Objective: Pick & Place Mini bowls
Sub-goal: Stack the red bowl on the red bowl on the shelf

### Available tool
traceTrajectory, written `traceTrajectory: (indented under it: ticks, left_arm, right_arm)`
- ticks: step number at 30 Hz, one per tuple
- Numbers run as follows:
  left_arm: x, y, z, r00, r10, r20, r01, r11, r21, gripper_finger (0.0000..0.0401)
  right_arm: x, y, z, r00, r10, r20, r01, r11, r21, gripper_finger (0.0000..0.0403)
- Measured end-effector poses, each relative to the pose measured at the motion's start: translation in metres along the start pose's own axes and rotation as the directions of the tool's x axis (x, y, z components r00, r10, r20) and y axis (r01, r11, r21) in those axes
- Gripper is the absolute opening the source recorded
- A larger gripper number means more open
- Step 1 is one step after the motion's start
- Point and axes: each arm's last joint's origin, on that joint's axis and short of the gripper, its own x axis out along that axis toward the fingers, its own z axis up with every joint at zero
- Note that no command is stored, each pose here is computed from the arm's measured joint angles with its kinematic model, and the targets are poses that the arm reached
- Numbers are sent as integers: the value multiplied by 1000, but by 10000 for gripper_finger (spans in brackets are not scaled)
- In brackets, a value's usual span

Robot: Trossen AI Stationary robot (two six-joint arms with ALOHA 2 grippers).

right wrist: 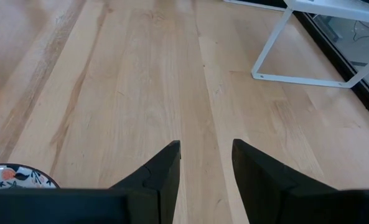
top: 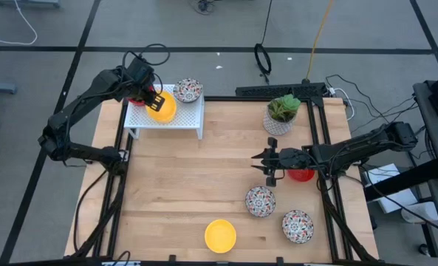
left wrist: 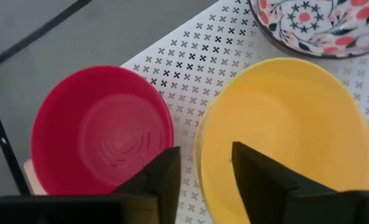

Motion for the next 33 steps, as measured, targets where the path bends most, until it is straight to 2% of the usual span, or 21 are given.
traceTrajectory:
  ticks: [3, 7, 9, 13, 17, 20, 23, 26, 28, 31, 33]
  left_arm:
    - [0, 0, 0, 1000, 3, 0, -3, 997, 77, 169]
    - [0, 0, 0, 1000, 4, 2, -4, 990, 139, 182]
    - [-1, 1, 1, 1000, 17, 5, -18, 986, 168, 183]
    - [-13, 4, 8, 995, 77, 60, -86, 981, 175, 184]
    - [-32, 7, 17, 989, 71, 132, -90, 987, 136, 184]
    - [-42, 5, 20, 986, 22, 165, -35, 997, 71, 184]
    - [-43, 1, 20, 985, -68, 161, 62, 997, 45, 184]
    - [-42, -5, 19, 976, -160, 146, 153, 987, 58, 184]
    - [-43, -11, 18, 969, -203, 138, 194, 978, 81, 184]
    - [-44, -19, 17, 963, -233, 137, 218, 969, 114, 184]
    - [-46, -24, 16, 959, -248, 139, 230, 964, 132, 184]
  right_arm:
    - [0, -2, -1, 998, -57, -11, 58, 998, 31, 132]
    - [-2, -7, -10, 968, -229, -99, 234, 972, 36, 132]
    - [-4, -9, -16, 948, -281, -149, 290, 956, 36, 132]
    - [-8, -10, -17, 927, -287, -242, 314, 946, 80, 132]
    - [-16, -12, -5, 902, -289, -321, 345, 929, 133, 132]
    - [-20, -11, -1, 898, -215, -383, 310, 929, 204, 132]
    - [-23, -7, -5, 888, -44, -457, 207, 927, 314, 132]
    - [-25, -1, -9, 850, 135, -508, 134, 879, 458, 132]
    - [-28, 4, -12, 812, 226, -538, 120, 838, 533, 132]
    - [-33, 11, -15, 769, 291, -569, 129, 801, 585, 132]
    - [-36, 15, -18, 741, 295, -603, 163, 792, 588, 132]
